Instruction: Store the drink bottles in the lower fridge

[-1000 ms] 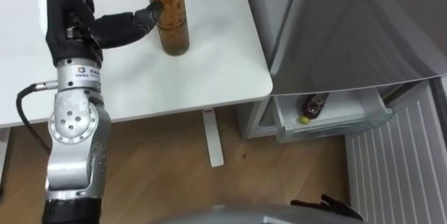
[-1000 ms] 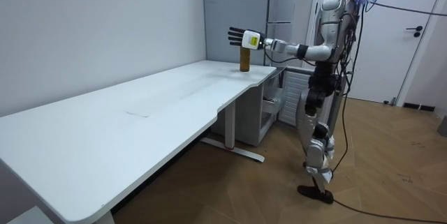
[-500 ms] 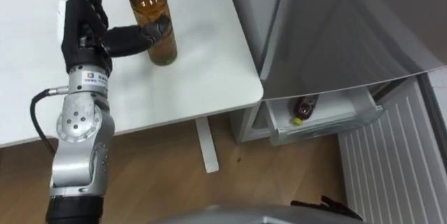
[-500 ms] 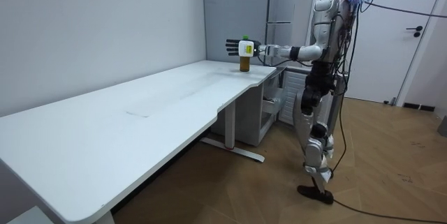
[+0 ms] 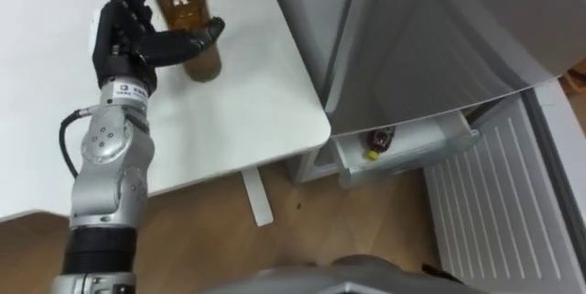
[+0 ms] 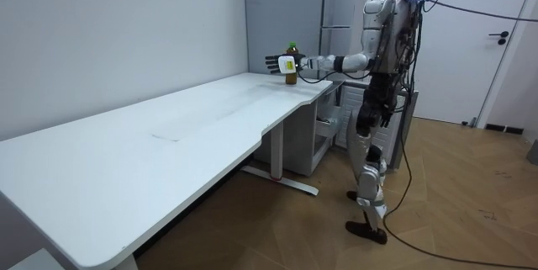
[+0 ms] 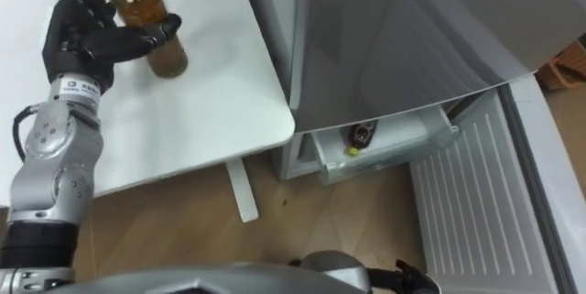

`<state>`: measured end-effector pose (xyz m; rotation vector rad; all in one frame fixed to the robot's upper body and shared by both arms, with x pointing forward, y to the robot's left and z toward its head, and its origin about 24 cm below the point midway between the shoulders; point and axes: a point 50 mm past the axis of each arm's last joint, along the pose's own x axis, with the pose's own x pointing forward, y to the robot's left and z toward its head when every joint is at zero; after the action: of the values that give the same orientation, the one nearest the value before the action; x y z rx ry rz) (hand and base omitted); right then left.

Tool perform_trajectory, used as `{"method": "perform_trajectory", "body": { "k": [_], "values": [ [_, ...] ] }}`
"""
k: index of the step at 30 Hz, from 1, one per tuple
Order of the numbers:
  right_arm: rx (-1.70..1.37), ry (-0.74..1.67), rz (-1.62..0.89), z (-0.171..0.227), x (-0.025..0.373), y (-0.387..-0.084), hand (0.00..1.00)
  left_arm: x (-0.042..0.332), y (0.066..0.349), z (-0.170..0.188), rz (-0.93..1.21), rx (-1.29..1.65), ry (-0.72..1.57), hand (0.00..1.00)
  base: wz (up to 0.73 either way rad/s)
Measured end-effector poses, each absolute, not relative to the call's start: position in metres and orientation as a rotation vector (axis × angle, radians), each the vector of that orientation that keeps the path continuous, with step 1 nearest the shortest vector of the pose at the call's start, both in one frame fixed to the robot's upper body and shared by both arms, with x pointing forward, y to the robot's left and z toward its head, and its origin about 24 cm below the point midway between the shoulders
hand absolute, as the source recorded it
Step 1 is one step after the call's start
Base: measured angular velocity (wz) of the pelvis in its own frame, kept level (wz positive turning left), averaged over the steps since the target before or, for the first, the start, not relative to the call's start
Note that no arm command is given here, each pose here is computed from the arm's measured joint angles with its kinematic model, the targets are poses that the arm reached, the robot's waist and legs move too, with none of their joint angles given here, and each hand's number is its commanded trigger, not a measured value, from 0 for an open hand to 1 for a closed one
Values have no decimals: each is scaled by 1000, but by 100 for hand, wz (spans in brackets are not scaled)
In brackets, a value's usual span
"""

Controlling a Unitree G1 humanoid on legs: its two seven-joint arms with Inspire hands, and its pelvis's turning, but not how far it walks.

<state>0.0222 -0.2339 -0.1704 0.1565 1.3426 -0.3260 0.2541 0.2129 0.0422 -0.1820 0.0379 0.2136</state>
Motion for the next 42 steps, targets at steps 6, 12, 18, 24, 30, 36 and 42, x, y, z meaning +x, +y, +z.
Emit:
{"method": "perform_trajectory", "body": {
  "k": [6,12,18,24,30,36,42],
  "values": [
    [147,1355,-344,-170,20,-236,0,258,218,30,269,-224,100,0,-8],
    [150,1354,-389,-169,16,-243,0,257,219,25,282,-295,126,0,-4],
    [106,1409,-396,-169,3,-245,0,258,220,24,281,-297,132,0,4],
    [33,1477,-339,-170,-9,-242,0,261,219,26,279,-293,124,0,-3],
    [-52,1513,-262,-170,-9,-241,0,263,220,21,293,-293,148,0,-3],
    [-99,1547,-217,-170,-12,-240,0,268,220,20,307,-293,161,0,0],
    [-115,1561,-188,-170,-12,-240,0,272,219,23,302,-294,152,0,0]
  ]
}}
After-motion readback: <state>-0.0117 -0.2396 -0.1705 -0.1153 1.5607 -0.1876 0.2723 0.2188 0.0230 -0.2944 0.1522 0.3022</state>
